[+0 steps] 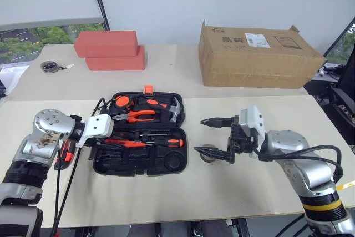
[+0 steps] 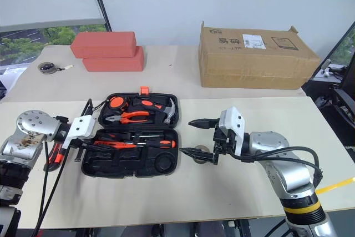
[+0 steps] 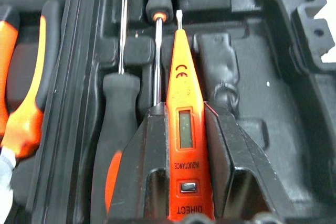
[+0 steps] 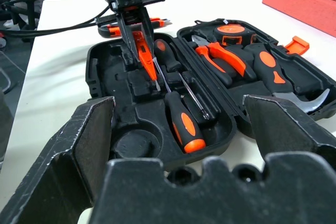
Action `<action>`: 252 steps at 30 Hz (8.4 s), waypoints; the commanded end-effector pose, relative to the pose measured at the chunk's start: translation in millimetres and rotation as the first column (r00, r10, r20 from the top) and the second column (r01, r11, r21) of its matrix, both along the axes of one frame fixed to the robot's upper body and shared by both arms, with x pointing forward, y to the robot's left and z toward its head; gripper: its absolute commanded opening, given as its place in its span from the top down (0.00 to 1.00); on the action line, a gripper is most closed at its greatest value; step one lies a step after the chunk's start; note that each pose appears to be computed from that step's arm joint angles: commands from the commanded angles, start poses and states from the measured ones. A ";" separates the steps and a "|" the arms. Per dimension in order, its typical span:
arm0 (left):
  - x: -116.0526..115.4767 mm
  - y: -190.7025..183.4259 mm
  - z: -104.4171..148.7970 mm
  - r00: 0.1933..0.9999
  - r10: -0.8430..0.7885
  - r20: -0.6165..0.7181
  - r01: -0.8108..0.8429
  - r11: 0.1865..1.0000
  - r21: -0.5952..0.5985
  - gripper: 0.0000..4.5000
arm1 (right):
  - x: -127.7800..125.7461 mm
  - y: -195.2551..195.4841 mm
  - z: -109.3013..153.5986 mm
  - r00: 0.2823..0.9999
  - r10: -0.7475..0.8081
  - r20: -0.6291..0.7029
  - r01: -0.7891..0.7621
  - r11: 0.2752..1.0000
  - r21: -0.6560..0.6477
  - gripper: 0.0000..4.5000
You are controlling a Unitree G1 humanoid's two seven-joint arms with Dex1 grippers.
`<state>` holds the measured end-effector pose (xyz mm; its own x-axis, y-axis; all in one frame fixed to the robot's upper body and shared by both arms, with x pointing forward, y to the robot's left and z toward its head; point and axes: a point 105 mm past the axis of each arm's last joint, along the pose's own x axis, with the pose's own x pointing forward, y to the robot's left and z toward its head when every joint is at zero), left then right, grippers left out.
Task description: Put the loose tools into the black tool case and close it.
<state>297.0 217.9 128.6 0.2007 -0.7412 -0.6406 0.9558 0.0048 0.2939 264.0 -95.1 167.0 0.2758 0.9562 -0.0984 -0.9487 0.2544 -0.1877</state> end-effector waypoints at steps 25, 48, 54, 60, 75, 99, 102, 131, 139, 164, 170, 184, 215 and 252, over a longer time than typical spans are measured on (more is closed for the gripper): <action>-4.4 18.1 -0.5 0.999 0.043 -0.016 -0.042 0.997 0.059 0.39 | -3.9 8.9 11.2 0.996 0.064 0.055 -0.064 0.998 0.000 0.00; -11.2 0.6 35.5 0.922 0.382 0.062 -0.327 0.855 -0.403 0.76 | -4.6 9.6 6.1 0.997 0.058 0.058 -0.058 0.998 0.006 0.00; -12.0 -5.6 22.1 0.776 0.625 0.082 -0.508 0.697 -0.505 0.98 | -6.7 8.8 4.5 0.997 0.061 0.052 -0.062 0.998 0.008 0.00; -23.6 -14.3 16.0 0.645 0.763 0.042 -0.620 0.555 -0.555 0.98 | -6.2 8.9 3.5 0.995 0.089 0.048 -0.089 0.996 -0.002 0.00; -39.9 -20.1 -22.8 0.438 0.891 -0.120 -0.795 0.322 -0.514 0.98 | -7.5 12.8 2.3 0.990 0.134 0.036 -0.134 0.991 -0.003 0.00; -39.6 -13.7 -84.1 0.336 0.917 -0.216 -0.916 0.264 -0.302 0.98 | -2.7 11.5 5.6 0.993 0.100 0.056 -0.100 0.995 -0.003 0.00; -40.7 -11.4 -79.6 0.320 0.922 -0.219 -0.913 0.238 -0.332 0.98 | -2.4 12.5 5.5 0.992 0.110 0.054 -0.110 0.994 -0.005 0.00; -52.5 108.6 -22.1 -0.140 0.970 -0.201 -0.827 -0.226 -0.515 0.02 | 5.8 24.8 19.5 0.981 0.174 0.081 -0.178 0.982 0.056 0.00; -52.5 117.0 -52.1 -0.164 0.963 -0.215 -0.912 -0.231 -0.339 0.02 | 6.6 23.3 20.0 0.982 0.166 0.089 -0.171 0.984 0.050 0.00; -65.1 -6.9 41.7 0.921 0.375 -0.103 -0.369 0.759 -0.536 0.60 | 9.4 9.0 18.4 0.985 0.155 0.073 -0.158 0.987 0.038 0.00; -75.8 0.9 12.8 0.997 0.071 -0.041 -0.079 0.965 -0.250 0.60 | 9.8 5.9 20.3 0.985 0.150 0.082 -0.153 0.988 0.032 0.00; -36.5 7.9 3.4 0.986 -0.167 0.027 0.168 0.985 -0.032 0.60 | 4.5 11.4 20.3 0.987 0.132 0.094 -0.137 0.989 0.056 0.00; -46.5 -32.9 44.7 0.996 0.038 -0.075 -0.069 0.884 -0.463 0.01 | -0.1 14.3 16.9 0.989 0.117 0.093 -0.123 0.990 0.064 0.00; -28.4 -25.9 -62.9 0.850 0.523 0.067 -0.460 0.797 -0.391 0.97 | -0.5 12.7 16.3 0.990 0.104 0.092 -0.110 0.992 0.059 0.00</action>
<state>267.7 189.5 87.6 0.6679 -0.7119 -0.2171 0.7349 0.5845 0.3439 266.8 -82.5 171.4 0.1843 0.9818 -0.0455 -0.9627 0.1710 -0.2098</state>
